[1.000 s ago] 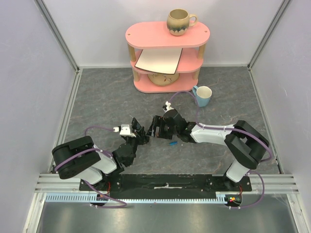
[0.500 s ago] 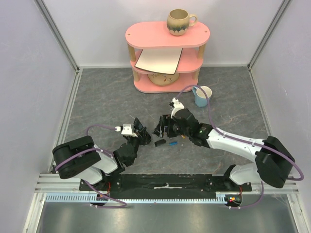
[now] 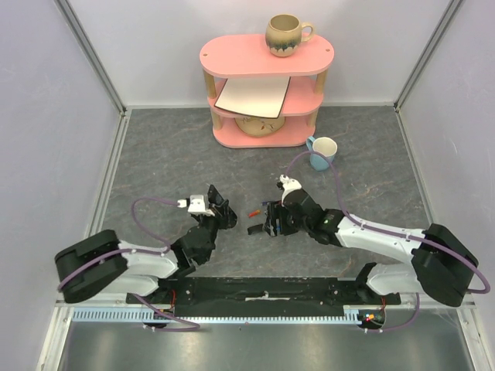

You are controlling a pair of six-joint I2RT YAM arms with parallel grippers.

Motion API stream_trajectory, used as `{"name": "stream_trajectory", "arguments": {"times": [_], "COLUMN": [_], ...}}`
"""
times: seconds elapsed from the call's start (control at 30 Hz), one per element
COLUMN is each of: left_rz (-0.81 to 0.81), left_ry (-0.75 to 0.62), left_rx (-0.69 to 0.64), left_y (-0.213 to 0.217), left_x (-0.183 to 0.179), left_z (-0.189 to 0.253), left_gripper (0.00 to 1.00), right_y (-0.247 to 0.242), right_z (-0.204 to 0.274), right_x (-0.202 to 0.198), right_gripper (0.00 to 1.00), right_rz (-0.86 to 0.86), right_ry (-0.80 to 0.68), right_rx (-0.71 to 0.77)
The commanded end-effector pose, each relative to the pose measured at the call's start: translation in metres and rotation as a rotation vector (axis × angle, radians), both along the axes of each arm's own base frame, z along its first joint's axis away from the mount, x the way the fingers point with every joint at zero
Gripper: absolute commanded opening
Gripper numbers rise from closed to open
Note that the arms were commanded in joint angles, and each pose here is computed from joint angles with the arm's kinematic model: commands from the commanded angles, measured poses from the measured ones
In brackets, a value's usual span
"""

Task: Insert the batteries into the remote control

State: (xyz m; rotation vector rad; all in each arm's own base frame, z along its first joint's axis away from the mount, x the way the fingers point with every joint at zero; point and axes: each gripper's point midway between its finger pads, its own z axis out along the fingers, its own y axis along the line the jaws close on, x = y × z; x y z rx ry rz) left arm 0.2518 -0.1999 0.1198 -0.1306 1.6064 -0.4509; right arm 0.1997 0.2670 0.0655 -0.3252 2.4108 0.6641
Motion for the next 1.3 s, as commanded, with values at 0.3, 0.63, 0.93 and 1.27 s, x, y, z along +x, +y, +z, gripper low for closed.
{"name": "stream_trajectory", "arguments": {"times": [0.3,0.63,0.93,1.27], "left_rz": [-0.003,-0.308,-0.479,-0.679], "left_ry": [0.102,0.117,0.123,0.183], "left_rx": [-0.171,-0.387,-0.339,-0.362], "left_y": [0.021,0.009,-0.009,-0.043], "left_x": [-0.023,-0.071,-0.092,-0.079], "left_z": [0.033,0.072,0.093,0.112], "left_gripper": [0.02,0.02,0.02,0.02], "right_y": [0.036,0.003,-0.012,-0.031], "right_z": [0.032,0.077,0.076,0.113], "right_x": [-0.001,0.014,0.015,0.027], "right_gripper": [0.76,0.79,0.8,0.81], "right_rz": [-0.066,-0.152,-0.165,-0.208], "right_ry": [-0.078,-0.275,-0.312,-0.427], "right_rx": [-0.019,0.026,-0.004,-0.05]}}
